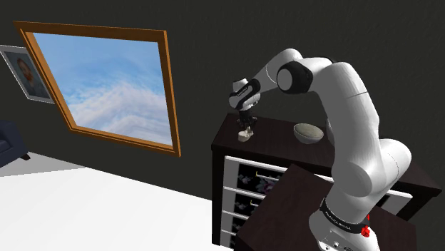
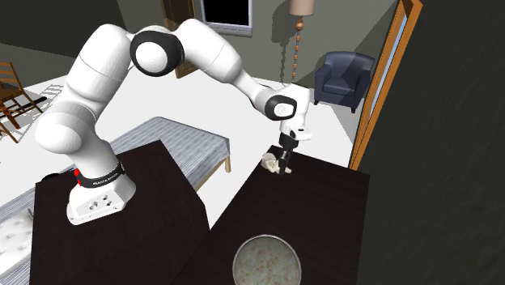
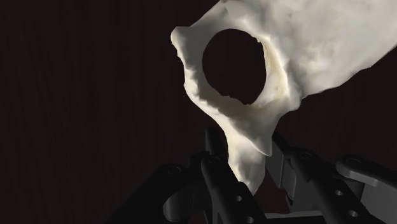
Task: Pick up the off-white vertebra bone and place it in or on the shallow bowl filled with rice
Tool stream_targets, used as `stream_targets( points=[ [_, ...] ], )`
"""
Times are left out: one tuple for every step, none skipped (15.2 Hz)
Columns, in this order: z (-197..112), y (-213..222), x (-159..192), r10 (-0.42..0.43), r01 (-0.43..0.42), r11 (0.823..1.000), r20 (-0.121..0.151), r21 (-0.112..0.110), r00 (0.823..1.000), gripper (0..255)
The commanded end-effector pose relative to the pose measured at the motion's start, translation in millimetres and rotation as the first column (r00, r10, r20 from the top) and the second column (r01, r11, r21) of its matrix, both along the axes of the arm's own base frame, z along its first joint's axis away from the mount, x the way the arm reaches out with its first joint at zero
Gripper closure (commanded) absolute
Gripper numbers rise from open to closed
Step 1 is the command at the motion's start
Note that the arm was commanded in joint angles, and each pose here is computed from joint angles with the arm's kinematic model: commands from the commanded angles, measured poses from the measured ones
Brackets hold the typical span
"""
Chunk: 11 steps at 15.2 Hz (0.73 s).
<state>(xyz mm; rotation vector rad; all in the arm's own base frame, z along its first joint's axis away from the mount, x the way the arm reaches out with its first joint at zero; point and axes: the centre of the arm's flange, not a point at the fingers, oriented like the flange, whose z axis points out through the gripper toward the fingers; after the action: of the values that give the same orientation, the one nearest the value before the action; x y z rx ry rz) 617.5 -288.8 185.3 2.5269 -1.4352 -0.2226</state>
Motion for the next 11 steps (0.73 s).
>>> stream_targets(
  points=[
    [11.5,0.5,1.8,0.000,0.000,1.000,0.000,0.000,1.000,255],
    [16.8,0.5,1.8,0.000,0.000,1.000,0.000,0.000,1.000,255],
    [22.1,0.5,1.8,0.000,0.000,1.000,0.000,0.000,1.000,255],
    [27.4,0.5,1.8,0.000,0.000,1.000,0.000,0.000,1.000,255],
    [32.7,0.5,1.8,0.000,0.000,1.000,0.000,0.000,1.000,255],
    [37.9,0.5,1.8,0.000,0.000,1.000,0.000,0.000,1.000,255],
    [43.2,0.5,1.8,0.000,0.000,1.000,0.000,0.000,1.000,255],
    [48.5,0.5,1.7,0.000,0.000,1.000,0.000,0.000,1.000,255],
    [53.8,0.5,1.7,0.000,0.000,1.000,0.000,0.000,1.000,255],
    [59.1,0.5,1.8,0.000,0.000,1.000,0.000,0.000,1.000,255],
    [64.3,0.5,1.8,0.000,0.000,1.000,0.000,0.000,1.000,255]
  ],
)
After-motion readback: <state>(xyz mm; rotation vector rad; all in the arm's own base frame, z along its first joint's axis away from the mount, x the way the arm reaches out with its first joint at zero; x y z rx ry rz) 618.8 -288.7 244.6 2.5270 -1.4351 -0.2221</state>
